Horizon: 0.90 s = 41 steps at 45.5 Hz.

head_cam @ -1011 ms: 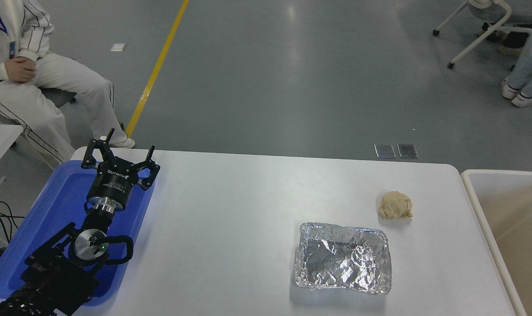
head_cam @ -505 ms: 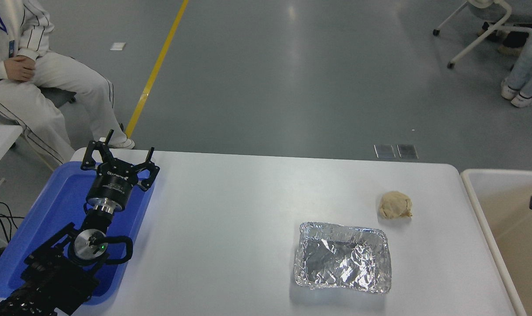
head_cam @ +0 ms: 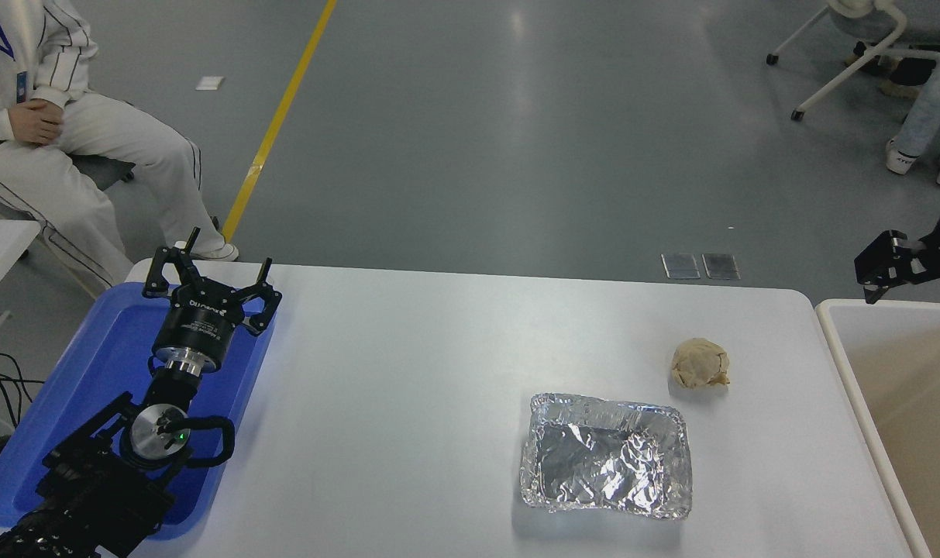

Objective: Pick up paper cup place in dustbin

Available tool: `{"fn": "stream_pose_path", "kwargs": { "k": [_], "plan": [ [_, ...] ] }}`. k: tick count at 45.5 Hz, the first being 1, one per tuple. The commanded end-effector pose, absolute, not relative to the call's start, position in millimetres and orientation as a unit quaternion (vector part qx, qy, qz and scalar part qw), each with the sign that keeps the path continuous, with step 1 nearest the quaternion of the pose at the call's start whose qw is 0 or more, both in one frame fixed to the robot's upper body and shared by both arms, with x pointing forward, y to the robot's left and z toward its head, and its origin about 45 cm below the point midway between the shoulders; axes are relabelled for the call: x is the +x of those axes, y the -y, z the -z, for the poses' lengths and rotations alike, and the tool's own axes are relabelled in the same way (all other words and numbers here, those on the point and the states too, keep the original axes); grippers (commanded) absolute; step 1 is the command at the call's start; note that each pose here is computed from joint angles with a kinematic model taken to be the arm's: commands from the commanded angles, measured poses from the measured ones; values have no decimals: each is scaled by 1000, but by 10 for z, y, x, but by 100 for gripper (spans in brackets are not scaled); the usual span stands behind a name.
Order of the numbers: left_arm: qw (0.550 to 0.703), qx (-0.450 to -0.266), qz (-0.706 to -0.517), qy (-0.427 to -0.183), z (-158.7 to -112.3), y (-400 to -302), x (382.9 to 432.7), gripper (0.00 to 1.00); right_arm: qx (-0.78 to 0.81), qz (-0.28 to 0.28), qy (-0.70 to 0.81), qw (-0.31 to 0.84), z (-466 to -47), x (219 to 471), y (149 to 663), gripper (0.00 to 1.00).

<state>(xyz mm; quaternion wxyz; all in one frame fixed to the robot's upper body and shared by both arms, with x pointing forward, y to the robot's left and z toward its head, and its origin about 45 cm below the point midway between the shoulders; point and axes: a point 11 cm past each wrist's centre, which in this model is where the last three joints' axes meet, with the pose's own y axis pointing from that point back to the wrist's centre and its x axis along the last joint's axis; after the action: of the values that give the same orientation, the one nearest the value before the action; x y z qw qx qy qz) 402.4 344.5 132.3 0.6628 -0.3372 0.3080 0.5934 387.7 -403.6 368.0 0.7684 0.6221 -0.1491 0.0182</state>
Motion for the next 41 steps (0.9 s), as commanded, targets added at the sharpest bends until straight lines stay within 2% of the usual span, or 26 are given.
{"fn": "stream_pose_path", "kwargs": {
  "k": [1, 7, 17, 26, 41],
  "plan": [
    [663, -337, -593, -308, -1323, -3445, 4024, 100, 630, -66, 156, 758, -4091, 4012, 3547, 100],
    [663, -337, -593, -308, -1323, -3445, 4025, 100, 631, -78, 144, 758, -4081, 4049, 3395, 100],
    [663, -337, -593, -308, -1323, -3445, 4025, 100, 625, -58, 122, 769, -3853, 3991, 3482, 100],
    [663, -338, -593, -308, -1330, -3444, 4030, 100, 622, -67, 118, 771, -3887, 4003, 3448, 100],
    [663, -337, -593, -308, -1329, -3442, 4030, 100, 638, -92, 87, 760, -3809, 4062, 3064, 100]
  ]
}}
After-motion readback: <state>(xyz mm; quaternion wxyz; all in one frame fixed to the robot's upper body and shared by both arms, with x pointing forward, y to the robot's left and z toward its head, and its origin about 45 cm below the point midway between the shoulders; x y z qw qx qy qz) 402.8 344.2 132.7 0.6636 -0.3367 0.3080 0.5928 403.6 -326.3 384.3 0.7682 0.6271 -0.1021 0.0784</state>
